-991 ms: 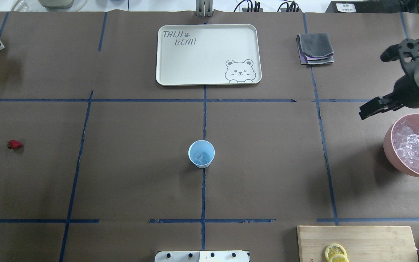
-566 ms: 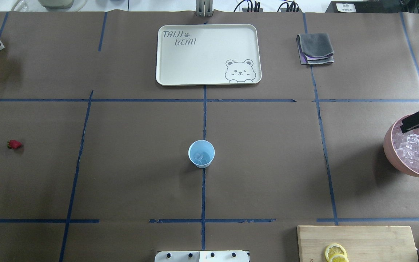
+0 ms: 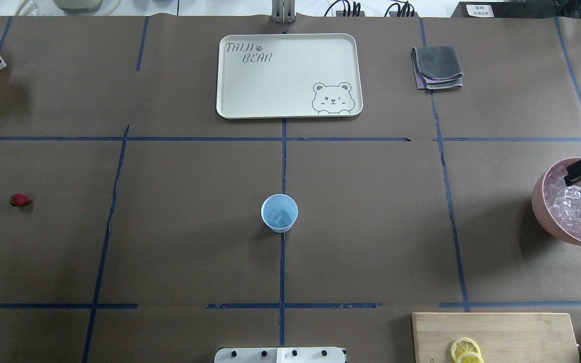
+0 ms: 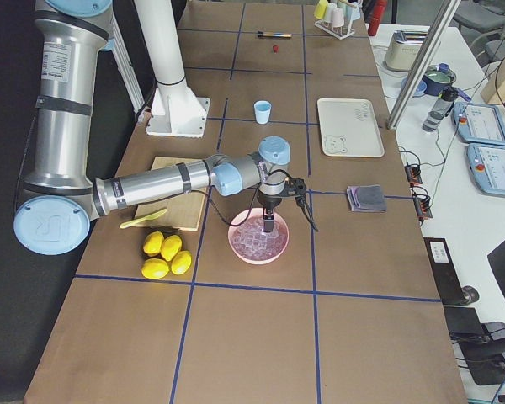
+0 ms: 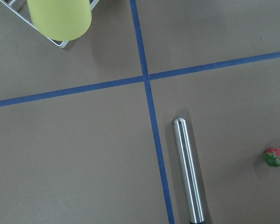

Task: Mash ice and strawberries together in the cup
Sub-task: 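Lower the right gripper into the bowl and grasp a third ice cube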

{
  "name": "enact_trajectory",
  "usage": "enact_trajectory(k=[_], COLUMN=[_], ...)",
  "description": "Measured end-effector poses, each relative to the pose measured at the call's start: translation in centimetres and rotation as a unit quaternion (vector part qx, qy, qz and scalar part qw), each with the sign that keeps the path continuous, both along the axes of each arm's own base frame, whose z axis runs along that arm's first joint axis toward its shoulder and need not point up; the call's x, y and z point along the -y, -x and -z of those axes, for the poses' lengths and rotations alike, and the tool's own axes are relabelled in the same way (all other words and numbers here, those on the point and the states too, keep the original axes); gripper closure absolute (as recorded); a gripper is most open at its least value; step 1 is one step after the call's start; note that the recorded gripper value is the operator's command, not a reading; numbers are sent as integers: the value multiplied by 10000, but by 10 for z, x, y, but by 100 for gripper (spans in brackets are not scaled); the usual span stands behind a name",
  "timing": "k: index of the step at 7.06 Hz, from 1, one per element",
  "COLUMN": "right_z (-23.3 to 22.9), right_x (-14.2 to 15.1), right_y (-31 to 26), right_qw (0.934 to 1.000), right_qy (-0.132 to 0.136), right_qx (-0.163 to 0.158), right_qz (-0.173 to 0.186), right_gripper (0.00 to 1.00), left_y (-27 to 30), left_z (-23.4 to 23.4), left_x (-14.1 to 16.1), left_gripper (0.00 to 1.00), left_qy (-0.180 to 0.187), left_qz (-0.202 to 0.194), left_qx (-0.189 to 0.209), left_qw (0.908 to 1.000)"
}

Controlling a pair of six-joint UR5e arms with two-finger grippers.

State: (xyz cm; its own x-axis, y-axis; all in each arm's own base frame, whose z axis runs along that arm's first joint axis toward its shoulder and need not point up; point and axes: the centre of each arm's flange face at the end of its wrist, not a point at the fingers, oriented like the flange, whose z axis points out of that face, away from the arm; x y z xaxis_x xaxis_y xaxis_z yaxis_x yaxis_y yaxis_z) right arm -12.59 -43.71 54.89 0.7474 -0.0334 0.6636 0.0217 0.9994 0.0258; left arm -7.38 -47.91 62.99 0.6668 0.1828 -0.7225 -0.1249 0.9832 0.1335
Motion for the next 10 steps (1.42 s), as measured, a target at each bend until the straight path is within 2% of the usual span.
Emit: enact_trajectory(k=[1, 3, 4, 10], right_z=[-12, -26, -31, -40], right_x=[2, 1, 1, -5], right_y=[1, 3, 4, 20], right_qw=[9999, 9998, 9998, 9995], right_qy=[-61, -29, 4, 102], right_qx=[80, 156, 159, 246], right_qz=[-71, -107, -94, 178], right_gripper=[2, 15, 19, 26], left_y=[0, 0, 0, 0], left_z=[0, 0, 0, -2], left_x=[0, 0, 0, 0], left_gripper=[0, 0, 0, 0], left_qy=[-2, 0, 3, 17], left_qz=[0, 0, 0, 0], left_qx=[0, 0, 0, 0], left_qw=[10000, 10000, 10000, 10000])
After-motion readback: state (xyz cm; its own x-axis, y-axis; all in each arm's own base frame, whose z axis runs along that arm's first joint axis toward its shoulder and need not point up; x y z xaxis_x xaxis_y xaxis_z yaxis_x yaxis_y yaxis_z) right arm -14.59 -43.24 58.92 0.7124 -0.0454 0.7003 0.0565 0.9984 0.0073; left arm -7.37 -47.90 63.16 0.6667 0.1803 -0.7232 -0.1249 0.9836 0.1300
